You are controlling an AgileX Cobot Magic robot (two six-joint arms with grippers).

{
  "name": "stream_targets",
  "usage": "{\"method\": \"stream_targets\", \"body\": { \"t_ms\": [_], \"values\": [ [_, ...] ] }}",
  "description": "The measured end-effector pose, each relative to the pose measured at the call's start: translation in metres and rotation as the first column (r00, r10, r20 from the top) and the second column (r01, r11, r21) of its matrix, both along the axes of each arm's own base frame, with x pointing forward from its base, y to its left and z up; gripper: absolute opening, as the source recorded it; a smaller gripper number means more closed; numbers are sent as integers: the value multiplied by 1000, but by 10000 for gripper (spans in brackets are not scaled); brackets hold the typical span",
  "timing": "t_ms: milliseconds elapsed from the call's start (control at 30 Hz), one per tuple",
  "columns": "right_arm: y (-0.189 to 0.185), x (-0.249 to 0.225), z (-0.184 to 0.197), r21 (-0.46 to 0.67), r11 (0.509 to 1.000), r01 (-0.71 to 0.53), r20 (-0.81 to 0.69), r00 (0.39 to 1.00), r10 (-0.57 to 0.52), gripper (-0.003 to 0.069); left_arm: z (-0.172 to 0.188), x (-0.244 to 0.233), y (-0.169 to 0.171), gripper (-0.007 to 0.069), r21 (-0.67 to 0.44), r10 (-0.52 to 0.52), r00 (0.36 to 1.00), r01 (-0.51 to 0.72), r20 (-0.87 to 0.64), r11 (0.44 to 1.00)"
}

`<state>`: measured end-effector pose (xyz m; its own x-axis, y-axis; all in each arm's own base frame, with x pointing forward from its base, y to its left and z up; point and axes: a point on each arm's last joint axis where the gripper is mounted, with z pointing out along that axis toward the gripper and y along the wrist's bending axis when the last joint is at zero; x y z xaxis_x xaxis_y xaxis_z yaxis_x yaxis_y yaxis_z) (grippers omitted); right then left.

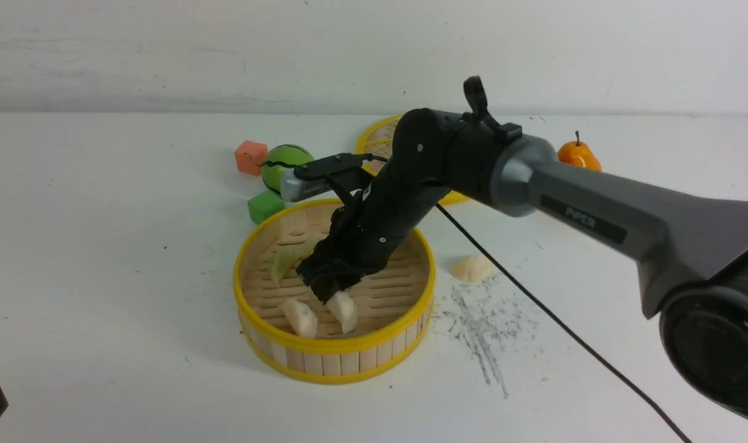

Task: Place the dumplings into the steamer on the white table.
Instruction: 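Place the dumpling in the bamboo steamer basket with the right gripper, then reach for and grasp a dumpling lying on the table beside the steamer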

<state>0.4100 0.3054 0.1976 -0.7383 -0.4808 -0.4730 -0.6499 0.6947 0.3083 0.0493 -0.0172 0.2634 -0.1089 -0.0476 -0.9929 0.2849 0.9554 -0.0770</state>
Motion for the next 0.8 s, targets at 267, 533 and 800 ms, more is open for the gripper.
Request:
{"method": "stream_targets", "body": {
  "t_ms": [267,533,800],
  "values": [
    [-6,1,33,9,999,31,0,1000,-31,484,0,0,0,44,0,0,1000,0,-1,1000],
    [-76,18,105,12,978,206,42,978,-206,497,0,0,0,49,-1,1,1000,-1,4,1000],
    [-155,44,48,-130,850,511,-101,846,-524,477,0,0,0,56,-1,1,1000,-1,4,1000]
  ]
}}
